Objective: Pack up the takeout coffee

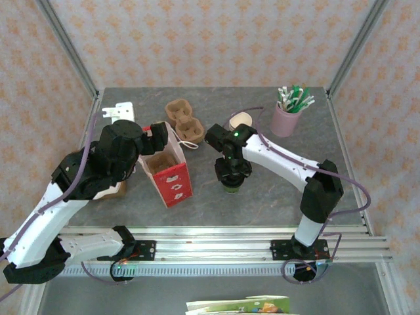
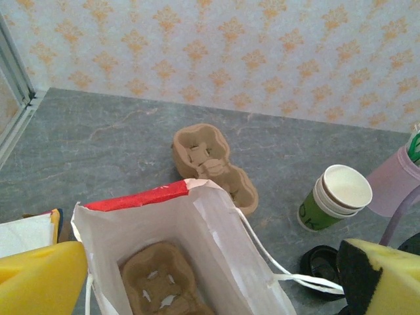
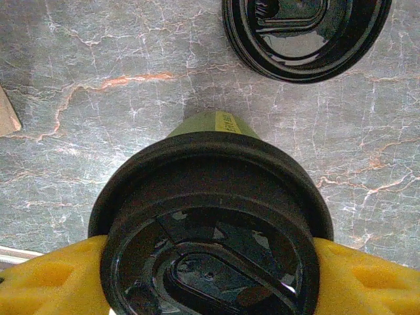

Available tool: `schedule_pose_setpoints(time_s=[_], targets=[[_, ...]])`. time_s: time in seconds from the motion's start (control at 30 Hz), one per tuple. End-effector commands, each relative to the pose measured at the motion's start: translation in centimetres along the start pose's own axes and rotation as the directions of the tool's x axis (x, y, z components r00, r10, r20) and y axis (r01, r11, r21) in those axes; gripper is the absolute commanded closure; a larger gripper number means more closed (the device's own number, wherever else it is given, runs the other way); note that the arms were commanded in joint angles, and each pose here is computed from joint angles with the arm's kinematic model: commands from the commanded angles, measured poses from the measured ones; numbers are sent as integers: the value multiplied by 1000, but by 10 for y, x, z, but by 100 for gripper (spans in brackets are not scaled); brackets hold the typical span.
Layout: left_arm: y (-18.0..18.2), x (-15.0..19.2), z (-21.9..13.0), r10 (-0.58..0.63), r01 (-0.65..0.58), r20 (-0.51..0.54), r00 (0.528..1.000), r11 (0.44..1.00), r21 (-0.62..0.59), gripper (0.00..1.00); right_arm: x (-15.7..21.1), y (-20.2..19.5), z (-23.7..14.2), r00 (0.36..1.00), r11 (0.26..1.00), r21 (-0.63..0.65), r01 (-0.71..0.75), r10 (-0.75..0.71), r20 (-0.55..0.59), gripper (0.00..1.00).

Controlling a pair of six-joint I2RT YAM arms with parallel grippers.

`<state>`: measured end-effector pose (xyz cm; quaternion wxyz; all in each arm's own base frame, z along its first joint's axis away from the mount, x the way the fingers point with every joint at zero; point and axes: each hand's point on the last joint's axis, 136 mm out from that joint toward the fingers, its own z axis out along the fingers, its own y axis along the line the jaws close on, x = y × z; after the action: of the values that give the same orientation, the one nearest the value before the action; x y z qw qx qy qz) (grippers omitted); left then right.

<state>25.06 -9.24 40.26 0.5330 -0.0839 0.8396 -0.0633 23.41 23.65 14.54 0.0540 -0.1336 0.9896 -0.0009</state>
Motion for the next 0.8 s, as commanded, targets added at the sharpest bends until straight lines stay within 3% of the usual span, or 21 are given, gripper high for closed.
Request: schedule_pose_setpoints(time_s=[0.0, 0.47, 0.77], targets=[[14, -3, -5, -14, 15, 5, 1000, 999, -53, 1, -4, -9, -18, 999, 1000, 18, -2, 1, 40, 34], [23, 0, -9, -24, 24, -9, 1000, 996, -91, 1, -9, -4, -24, 999, 1000, -12, 7, -7, 47, 35], [60, 19, -9, -121, 102, -51, 991, 956, -274, 2, -18, 0, -56, 994, 999, -53, 4, 2, 113, 36]])
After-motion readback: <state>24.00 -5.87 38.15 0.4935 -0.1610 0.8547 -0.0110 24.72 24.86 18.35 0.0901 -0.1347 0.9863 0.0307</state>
